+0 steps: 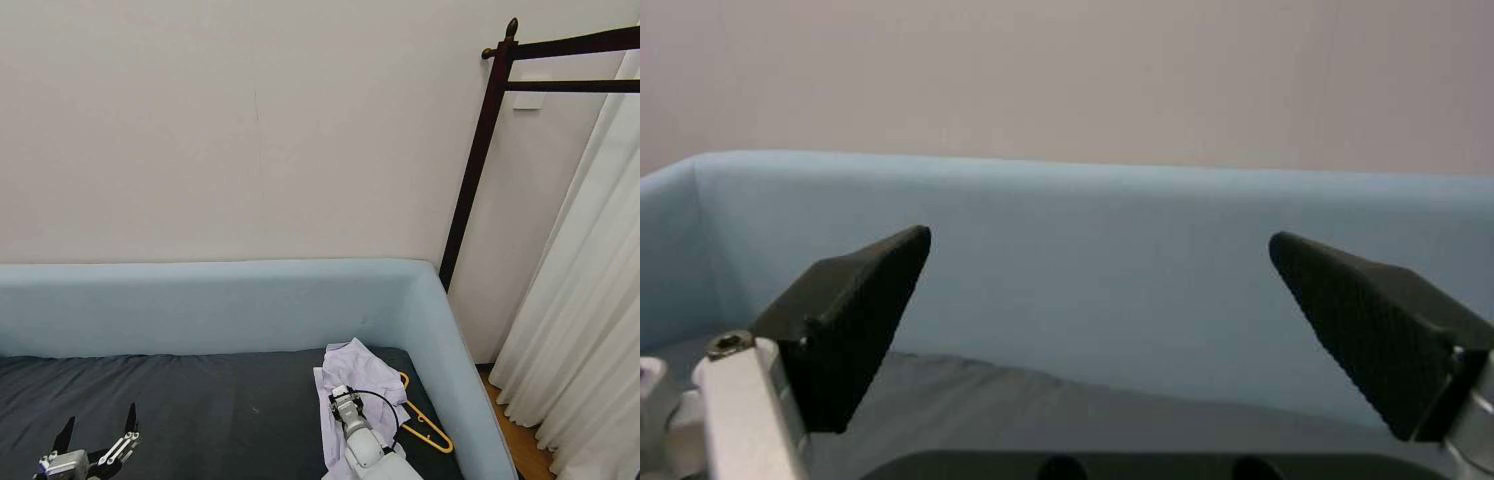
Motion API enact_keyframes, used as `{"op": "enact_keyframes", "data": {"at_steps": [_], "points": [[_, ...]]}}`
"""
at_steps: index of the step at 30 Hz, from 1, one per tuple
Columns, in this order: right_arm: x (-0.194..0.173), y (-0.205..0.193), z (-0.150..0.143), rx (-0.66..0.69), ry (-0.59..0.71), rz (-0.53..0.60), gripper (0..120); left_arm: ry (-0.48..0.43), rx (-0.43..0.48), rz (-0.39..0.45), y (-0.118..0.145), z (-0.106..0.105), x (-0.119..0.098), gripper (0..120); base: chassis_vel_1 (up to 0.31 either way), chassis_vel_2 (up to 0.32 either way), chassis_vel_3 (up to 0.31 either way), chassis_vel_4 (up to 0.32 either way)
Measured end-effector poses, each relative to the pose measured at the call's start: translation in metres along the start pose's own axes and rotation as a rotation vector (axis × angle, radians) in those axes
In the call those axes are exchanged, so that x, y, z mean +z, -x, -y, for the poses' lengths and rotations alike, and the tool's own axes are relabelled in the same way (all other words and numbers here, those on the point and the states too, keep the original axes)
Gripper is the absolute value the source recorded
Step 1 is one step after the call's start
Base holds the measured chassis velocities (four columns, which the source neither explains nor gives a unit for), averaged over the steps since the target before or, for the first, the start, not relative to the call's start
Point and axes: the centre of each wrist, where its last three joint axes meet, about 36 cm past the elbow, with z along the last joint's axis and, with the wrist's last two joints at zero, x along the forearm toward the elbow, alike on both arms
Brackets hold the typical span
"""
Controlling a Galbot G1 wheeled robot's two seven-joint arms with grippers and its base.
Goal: Pick up the clothes from the sofa and hang them on the clothes hanger.
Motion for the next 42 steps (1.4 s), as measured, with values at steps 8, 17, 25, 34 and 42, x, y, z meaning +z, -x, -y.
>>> {"op": "enact_keyframes", "data": {"at_steps": [8,17,25,34,42], "points": [[-0.005,-0.004,0.016,-0.021,0.106,0.021,0,-0.002,0.002,-0.002,0.003,0.000,0.003,100,0.000,0.000,0.000,0.000],[-0.073,-0.041,0.023,-0.184,0.513,0.112,0,-0.008,0.007,0.004,0.007,0.001,0.004,100,0.000,0.000,0.000,0.000],[-0.158,-0.085,0.026,-0.354,0.658,0.323,0,-0.014,0.007,0.012,0.009,0.000,0.002,100,0.000,0.000,0.000,0.000],[-0.238,-0.147,0.031,-0.509,0.738,0.569,0,-0.019,0.002,0.022,0.010,-0.004,0.000,100,0.000,0.000,0.000,0.000],[-0.247,-0.217,0.064,-0.534,0.790,0.668,0,-0.030,0.009,0.030,0.013,0.000,-0.001,100,0.000,0.000,0.000,0.000]]}}
